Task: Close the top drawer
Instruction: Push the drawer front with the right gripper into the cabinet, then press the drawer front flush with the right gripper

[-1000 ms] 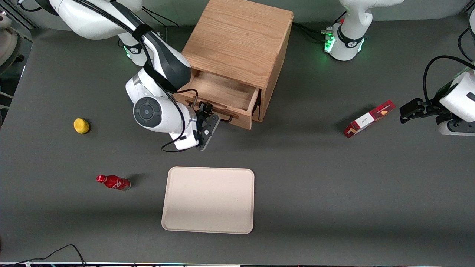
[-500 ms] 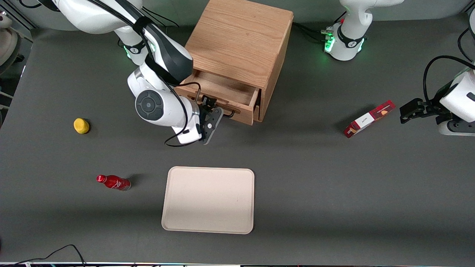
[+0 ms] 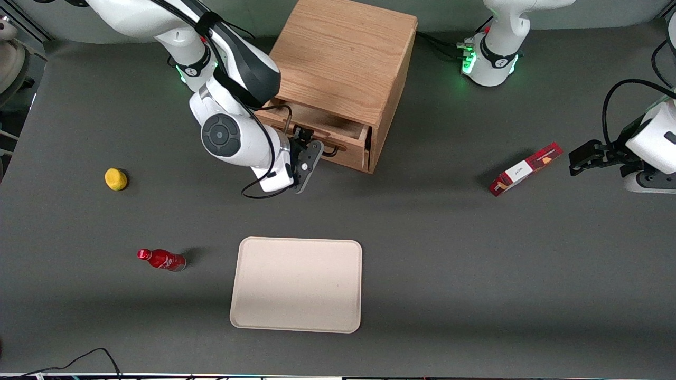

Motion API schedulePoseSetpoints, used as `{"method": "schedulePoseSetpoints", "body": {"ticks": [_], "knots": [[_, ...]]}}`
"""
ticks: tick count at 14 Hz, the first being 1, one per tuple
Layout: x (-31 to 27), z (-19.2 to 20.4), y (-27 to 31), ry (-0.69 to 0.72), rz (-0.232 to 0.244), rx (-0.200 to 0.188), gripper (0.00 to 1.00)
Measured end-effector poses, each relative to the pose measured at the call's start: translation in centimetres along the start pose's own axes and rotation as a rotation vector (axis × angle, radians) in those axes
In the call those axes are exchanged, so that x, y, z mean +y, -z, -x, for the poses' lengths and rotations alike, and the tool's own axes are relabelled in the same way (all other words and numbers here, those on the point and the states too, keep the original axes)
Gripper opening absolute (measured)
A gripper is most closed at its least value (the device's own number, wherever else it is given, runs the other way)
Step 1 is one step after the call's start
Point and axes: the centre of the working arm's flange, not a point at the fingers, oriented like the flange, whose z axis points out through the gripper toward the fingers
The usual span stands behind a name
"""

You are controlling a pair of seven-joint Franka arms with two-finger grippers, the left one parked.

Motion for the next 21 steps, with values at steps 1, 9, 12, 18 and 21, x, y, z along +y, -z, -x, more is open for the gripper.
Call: {"method": "schedulePoseSetpoints", "body": {"ticks": [1, 9, 12, 18, 21], "knots": [[-0.3, 0.0, -0.1, 0.002, 0.003, 0.005, 1.00], [-3.8, 0.9, -1.2, -0.003, -0.014, 0.012, 1.00], [-4.3, 1.2, -1.3, -0.002, 0.004, 0.029, 1.00], [-4.6, 1.5, -1.2, -0.009, 0.019, 0.054, 1.00], [-4.5, 1.6, -1.2, -0.013, 0.017, 0.057, 1.00]]}}
